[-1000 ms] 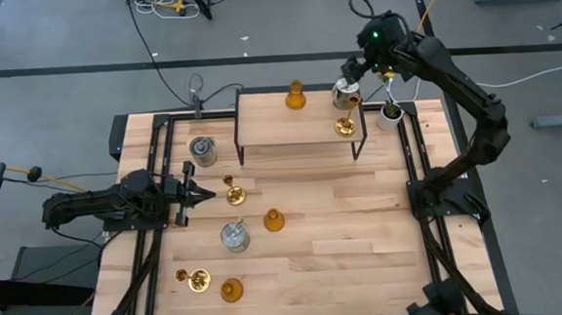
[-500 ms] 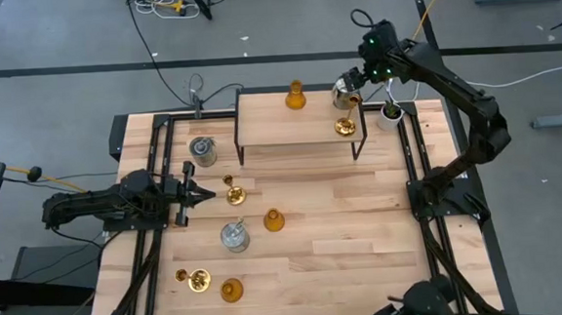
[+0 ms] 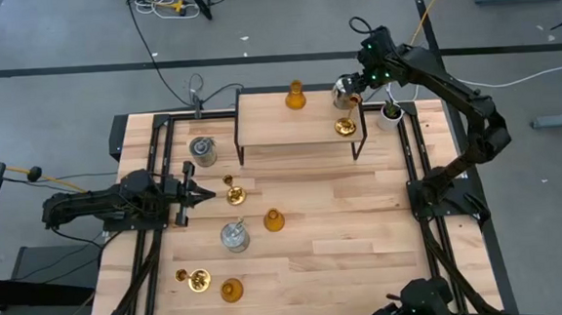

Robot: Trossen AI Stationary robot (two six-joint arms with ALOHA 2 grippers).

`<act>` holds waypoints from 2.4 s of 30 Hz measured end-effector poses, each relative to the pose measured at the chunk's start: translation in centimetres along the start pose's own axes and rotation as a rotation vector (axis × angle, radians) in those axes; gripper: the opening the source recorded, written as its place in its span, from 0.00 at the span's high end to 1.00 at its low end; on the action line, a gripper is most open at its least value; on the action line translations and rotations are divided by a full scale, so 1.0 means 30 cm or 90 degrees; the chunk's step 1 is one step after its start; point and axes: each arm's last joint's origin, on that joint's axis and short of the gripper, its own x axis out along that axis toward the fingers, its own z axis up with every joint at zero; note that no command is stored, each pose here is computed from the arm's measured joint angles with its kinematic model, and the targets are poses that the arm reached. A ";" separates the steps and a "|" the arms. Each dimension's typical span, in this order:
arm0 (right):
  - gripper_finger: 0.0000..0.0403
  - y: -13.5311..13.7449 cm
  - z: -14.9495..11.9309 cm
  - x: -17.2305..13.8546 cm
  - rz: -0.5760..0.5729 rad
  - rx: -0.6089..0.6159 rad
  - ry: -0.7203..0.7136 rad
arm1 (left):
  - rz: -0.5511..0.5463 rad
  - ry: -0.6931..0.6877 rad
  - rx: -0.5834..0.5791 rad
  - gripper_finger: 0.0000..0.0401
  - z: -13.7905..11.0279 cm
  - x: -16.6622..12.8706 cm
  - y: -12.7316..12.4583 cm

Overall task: Pick & Place candle stick holders
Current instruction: Adjust the scented candle on the shelf

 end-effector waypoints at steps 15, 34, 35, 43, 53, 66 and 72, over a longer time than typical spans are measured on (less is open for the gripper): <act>0.76 0.001 0.003 0.001 0.003 0.000 -0.006 | 0.000 0.000 0.000 0.95 0.000 0.000 0.000; 0.98 0.007 0.008 0.002 0.033 -0.004 -0.012 | 0.000 0.000 0.000 0.95 0.000 0.000 0.000; 0.98 0.007 0.008 0.002 0.035 -0.004 -0.011 | 0.000 0.000 0.000 0.95 0.000 0.000 0.000; 0.97 0.012 0.011 0.003 0.058 -0.004 -0.016 | 0.000 0.000 0.000 0.95 0.000 0.000 0.000; 0.97 0.020 0.026 0.002 0.097 -0.026 -0.041 | 0.000 0.000 0.000 0.95 0.000 0.000 0.000; 0.83 0.023 0.031 0.000 0.111 -0.045 -0.051 | 0.000 0.000 0.000 0.95 0.000 0.000 0.000; 0.72 0.021 0.038 -0.006 0.112 -0.045 -0.069 | 0.000 0.000 0.000 0.95 0.000 0.000 0.000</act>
